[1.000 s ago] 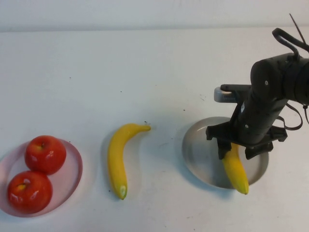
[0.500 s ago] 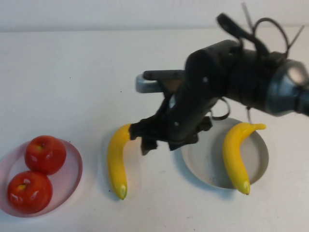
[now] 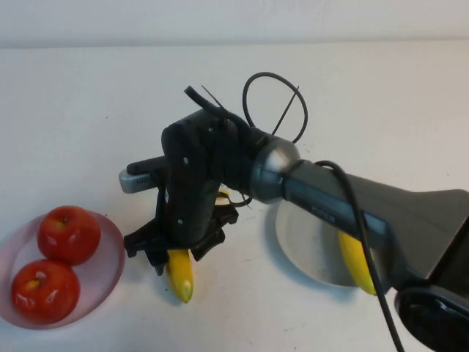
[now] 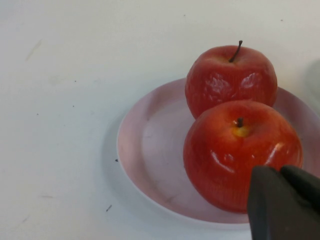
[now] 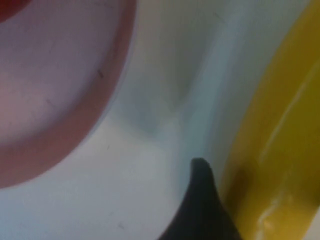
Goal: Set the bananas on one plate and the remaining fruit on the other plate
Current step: Put another type of fruit in the right plate
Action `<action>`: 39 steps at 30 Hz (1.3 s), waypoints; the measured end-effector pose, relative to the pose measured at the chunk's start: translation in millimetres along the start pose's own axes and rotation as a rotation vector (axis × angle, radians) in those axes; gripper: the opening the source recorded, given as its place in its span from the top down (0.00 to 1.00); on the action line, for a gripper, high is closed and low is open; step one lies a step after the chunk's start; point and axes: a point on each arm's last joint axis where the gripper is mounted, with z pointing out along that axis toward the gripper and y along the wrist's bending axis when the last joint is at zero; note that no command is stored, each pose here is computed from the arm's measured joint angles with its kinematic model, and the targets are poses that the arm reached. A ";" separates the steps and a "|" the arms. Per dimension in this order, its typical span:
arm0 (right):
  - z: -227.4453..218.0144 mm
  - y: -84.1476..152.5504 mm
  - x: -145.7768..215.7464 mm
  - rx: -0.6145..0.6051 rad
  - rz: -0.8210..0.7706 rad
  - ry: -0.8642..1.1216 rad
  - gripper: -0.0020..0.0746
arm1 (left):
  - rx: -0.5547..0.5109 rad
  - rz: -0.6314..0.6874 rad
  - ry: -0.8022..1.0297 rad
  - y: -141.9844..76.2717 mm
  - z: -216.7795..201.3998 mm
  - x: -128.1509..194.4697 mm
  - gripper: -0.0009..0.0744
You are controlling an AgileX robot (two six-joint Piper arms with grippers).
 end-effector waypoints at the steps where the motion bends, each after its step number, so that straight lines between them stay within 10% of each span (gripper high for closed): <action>1: 4.8 -0.4 -2.3 0.010 -0.003 0.005 0.38 | 0.000 0.000 0.000 0.0 0.0 0.0 0.99; 20: -28.5 -7.8 -9.3 0.054 -0.012 -0.077 0.58 | 0.000 0.000 0.000 0.0 0.0 0.0 0.99; 39: -46.5 -128.5 65.0 0.134 0.397 -0.025 0.58 | 0.000 0.000 0.000 0.0 0.0 0.0 0.99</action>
